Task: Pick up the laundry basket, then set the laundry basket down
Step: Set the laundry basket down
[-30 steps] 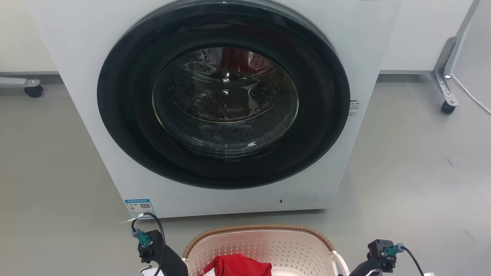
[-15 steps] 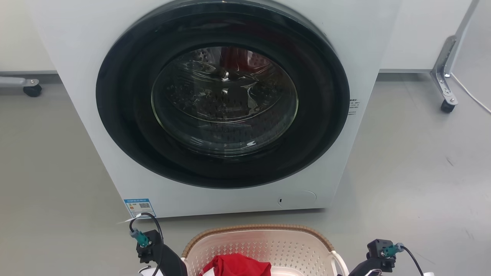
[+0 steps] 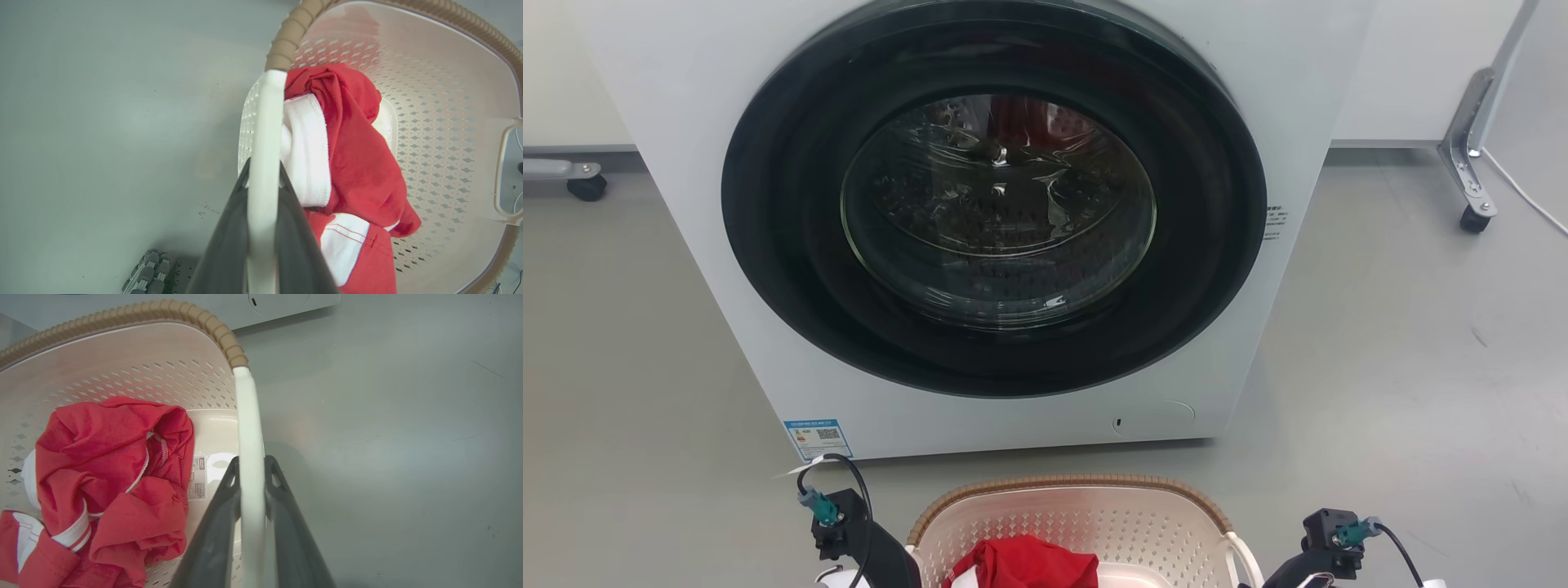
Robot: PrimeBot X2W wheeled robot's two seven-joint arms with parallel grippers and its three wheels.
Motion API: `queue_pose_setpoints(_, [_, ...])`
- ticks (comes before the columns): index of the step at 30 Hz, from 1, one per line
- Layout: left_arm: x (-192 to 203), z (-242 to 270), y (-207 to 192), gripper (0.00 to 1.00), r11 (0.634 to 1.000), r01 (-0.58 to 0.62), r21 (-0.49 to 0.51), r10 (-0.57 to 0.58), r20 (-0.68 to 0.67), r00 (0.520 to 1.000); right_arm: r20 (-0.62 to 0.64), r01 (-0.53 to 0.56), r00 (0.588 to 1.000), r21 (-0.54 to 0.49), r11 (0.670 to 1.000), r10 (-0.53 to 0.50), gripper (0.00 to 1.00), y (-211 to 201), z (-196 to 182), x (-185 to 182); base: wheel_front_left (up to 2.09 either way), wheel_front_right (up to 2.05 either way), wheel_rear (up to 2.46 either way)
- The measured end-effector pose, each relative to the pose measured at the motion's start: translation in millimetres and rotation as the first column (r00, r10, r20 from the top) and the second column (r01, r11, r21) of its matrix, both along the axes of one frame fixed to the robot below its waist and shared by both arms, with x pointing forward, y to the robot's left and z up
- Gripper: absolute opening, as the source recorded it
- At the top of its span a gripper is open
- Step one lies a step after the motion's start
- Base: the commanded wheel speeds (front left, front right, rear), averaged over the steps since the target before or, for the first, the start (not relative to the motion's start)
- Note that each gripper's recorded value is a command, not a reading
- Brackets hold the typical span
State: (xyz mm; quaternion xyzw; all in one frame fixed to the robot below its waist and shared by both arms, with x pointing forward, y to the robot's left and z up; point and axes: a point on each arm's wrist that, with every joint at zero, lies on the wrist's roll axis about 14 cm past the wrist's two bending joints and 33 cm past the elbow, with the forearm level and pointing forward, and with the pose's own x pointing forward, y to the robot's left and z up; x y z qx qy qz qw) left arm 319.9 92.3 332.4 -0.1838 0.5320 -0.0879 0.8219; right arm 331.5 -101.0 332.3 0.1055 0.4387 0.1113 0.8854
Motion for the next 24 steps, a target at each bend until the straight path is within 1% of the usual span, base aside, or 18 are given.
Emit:
queue_pose_setpoints(16, [9, -11, -3, 0.00, 1.000, -0.013, 0.018, 0.012, 0.021, 1.000, 0.003, 0.025, 1.000, -0.025, 0.999, -0.025, 0.00, -4, -11, 6, 0.00, 0.00, 0.00])
queue_pose_setpoints(24, [16, -22, -2, 0.00, 0.999, -0.029, 0.027, 0.028, 0.024, 0.999, 0.017, 0.024, 1.000, -0.037, 0.999, -0.023, 0.00, -3, -15, 21, 0.00, 0.00, 0.00])
